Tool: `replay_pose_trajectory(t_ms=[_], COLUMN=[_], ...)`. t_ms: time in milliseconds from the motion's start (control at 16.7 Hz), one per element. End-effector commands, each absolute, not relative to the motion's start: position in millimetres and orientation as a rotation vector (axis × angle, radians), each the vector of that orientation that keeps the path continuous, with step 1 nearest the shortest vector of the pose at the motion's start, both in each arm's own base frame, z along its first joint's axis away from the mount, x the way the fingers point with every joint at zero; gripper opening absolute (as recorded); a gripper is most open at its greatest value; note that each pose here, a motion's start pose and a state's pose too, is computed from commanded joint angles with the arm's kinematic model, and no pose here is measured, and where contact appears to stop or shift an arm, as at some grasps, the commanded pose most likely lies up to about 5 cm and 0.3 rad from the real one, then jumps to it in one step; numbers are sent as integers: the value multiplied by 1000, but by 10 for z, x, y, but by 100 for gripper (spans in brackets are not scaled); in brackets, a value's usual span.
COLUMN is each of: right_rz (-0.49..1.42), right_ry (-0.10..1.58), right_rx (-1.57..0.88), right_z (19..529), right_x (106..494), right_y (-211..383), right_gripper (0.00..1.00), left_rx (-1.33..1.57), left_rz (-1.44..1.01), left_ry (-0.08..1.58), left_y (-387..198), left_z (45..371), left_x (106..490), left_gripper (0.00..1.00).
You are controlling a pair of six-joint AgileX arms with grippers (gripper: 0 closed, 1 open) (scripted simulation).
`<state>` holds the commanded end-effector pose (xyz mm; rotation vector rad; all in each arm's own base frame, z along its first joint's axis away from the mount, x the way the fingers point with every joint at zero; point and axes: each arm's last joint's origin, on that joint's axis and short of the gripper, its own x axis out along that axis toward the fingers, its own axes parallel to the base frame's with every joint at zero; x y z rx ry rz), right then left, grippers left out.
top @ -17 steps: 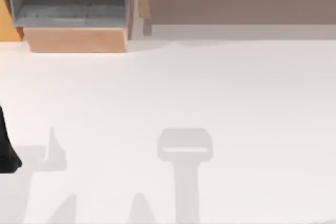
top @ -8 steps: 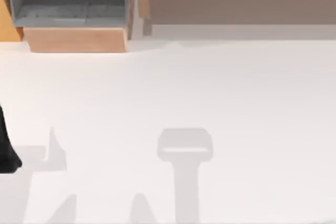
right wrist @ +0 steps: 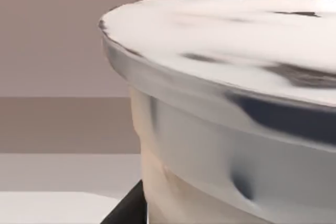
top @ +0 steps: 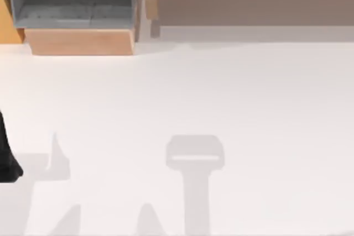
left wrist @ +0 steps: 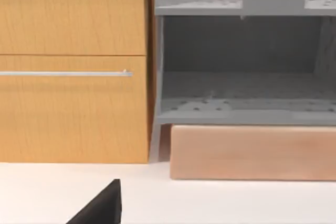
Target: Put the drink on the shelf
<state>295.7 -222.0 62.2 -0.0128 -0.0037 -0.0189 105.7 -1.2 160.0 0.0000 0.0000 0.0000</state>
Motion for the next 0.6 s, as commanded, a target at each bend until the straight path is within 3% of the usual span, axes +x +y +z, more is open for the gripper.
replay_pose_trajectory(t_ms=[600], right_rz=[-29], right_ry=[-49], right_rx=[-52], right_z=[845], right_x=[3016], right_y=[-2240], right_gripper=[0], left_rx=[0], left_rz=[0], left_ry=[0], left_y=[-12], left_z=[1600], left_x=[1057], left_gripper=[100])
